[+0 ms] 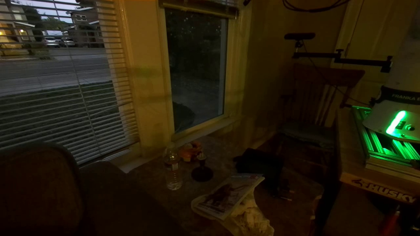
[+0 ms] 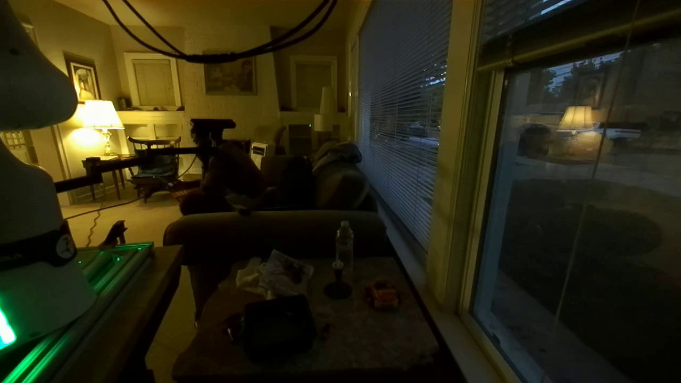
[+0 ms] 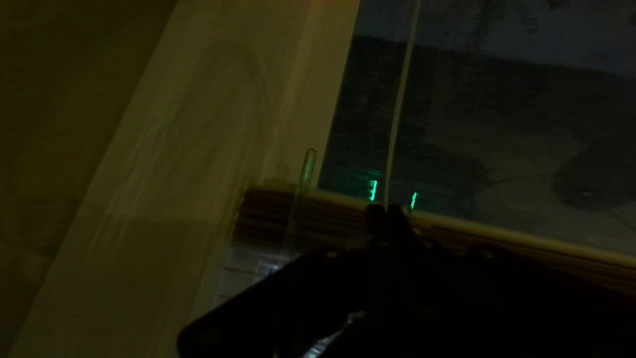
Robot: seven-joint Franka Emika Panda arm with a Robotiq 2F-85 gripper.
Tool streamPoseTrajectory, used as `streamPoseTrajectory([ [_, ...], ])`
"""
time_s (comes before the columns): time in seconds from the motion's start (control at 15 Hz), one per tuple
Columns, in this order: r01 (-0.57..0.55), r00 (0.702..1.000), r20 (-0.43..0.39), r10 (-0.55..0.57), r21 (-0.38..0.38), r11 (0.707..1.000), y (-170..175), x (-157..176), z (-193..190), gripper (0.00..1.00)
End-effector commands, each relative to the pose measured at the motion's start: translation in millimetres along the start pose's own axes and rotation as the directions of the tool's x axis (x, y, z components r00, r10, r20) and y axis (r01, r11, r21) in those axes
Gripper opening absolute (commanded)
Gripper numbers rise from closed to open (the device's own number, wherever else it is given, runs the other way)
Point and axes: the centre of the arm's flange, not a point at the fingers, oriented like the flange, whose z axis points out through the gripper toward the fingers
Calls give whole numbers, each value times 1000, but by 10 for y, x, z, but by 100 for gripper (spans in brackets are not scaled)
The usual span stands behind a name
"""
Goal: Open the blinds on the right window.
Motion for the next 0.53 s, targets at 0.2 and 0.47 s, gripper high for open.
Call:
streamPoseTrajectory([
  [0.2, 49, 988, 144, -52, 29, 998, -60, -618, 413, 0],
  [0.47, 66, 973, 216, -75, 48, 997, -109, -919, 619, 0],
])
